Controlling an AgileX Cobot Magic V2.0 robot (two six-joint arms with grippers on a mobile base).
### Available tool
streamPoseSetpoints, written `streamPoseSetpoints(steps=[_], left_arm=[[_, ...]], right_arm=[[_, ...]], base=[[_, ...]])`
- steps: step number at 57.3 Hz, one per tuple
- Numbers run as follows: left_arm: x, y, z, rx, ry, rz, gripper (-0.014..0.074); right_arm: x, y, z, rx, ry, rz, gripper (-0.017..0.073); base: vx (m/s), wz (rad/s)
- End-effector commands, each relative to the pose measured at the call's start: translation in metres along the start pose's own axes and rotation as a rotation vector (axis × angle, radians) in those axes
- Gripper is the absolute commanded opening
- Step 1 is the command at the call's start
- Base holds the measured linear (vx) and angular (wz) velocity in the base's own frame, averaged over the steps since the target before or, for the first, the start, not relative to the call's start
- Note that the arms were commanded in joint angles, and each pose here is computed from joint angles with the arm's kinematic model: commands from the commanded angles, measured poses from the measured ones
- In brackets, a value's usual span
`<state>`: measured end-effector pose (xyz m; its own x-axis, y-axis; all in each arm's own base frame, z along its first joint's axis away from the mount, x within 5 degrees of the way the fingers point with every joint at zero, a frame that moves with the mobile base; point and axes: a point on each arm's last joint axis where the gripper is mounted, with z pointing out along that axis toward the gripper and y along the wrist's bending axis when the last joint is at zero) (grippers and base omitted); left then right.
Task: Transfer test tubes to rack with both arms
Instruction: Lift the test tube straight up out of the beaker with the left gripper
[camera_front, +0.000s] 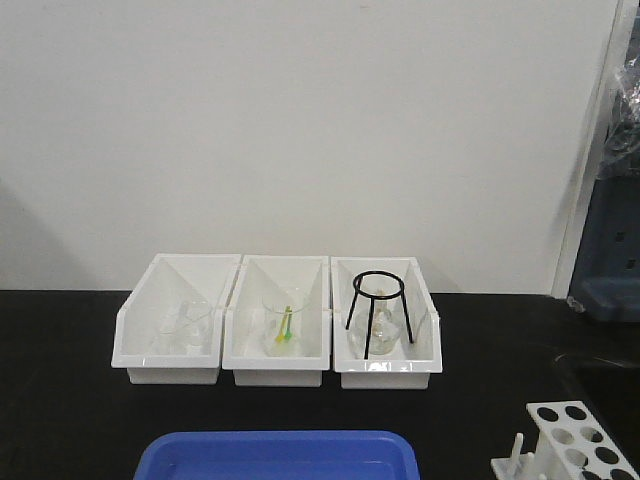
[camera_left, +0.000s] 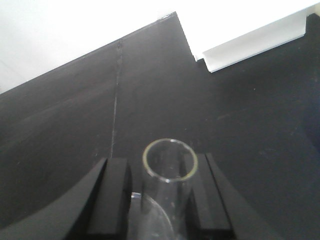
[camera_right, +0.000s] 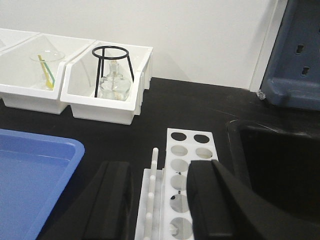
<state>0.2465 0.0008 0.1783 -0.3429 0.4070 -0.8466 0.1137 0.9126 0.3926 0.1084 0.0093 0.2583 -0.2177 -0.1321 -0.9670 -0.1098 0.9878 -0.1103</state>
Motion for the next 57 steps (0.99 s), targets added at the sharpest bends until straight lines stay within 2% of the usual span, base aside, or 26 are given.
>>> streamPoseSetpoints(steps=[1, 17, 29, 50, 57], left_arm=[[-0.018, 0.0086, -0.001, -0.059, -0.111, -0.01, 0.036], [-0.018, 0.0086, -0.001, -0.059, -0.111, -0.01, 0.0287], [-0.0178, 0.009, -0.001, -0.061, -0.11, -0.048, 0.0206], [-0.0178, 0.009, -0.001, -0.061, -0.11, -0.051, 0.007], [-0.0172, 0.0123, -0.0012, -0.096, -0.107, -0.094, 0.0013]], right_arm=[[-0.0176, -0.0016, -0.0007, 0.008, -0.105, -0.006, 0.0351], [-0.0176, -0.0016, -0.0007, 0.008, -0.105, -0.006, 0.0351], [-0.0176, -0.0016, -0.0007, 0.008, -0.105, -0.006, 0.0351], [-0.0176, -0.0016, -0.0007, 0.008, -0.105, -0.006, 0.0351], [-0.0176, -0.0016, -0.0007, 0.008, -0.105, -0.006, 0.0351]], base=[[0.0, 0.0], [0.0, 0.0], [0.0, 0.0], [0.0, 0.0], [0.0, 0.0]])
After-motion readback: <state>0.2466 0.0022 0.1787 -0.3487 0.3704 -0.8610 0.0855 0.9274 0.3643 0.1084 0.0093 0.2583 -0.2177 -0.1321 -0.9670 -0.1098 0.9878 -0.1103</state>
